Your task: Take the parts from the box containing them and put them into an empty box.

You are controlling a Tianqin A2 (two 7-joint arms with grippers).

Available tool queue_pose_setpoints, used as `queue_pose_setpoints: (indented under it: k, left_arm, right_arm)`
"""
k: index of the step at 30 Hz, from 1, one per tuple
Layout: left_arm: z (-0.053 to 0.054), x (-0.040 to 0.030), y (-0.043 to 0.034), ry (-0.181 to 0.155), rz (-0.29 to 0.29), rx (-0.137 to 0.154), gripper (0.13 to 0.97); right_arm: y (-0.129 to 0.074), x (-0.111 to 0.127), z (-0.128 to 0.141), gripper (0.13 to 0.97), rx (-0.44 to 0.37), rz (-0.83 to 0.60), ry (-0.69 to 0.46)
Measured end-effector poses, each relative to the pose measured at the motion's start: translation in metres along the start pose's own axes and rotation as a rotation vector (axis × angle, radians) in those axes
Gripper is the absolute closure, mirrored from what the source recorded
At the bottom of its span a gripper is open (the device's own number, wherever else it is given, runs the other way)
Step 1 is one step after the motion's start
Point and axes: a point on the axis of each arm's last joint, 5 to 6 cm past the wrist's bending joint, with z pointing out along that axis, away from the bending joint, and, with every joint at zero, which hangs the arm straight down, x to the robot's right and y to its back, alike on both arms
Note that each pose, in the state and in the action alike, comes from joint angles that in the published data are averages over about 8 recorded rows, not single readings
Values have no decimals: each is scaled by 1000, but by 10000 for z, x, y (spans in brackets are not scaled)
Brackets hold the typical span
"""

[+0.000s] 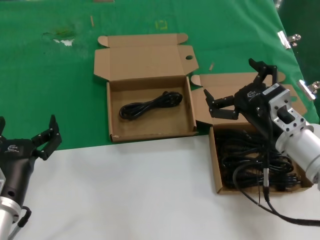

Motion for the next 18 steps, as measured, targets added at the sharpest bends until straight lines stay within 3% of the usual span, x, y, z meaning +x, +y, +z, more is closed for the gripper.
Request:
queue_pose_setpoints:
  k: [5,18]
  left_arm:
    - [0,0,0,0,0,0,336]
    - [0,0,0,0,0,0,180]
  right_arm:
    - [45,-71,-81,130,1,51,38]
    - [159,-236,-311,130,-8,179,142]
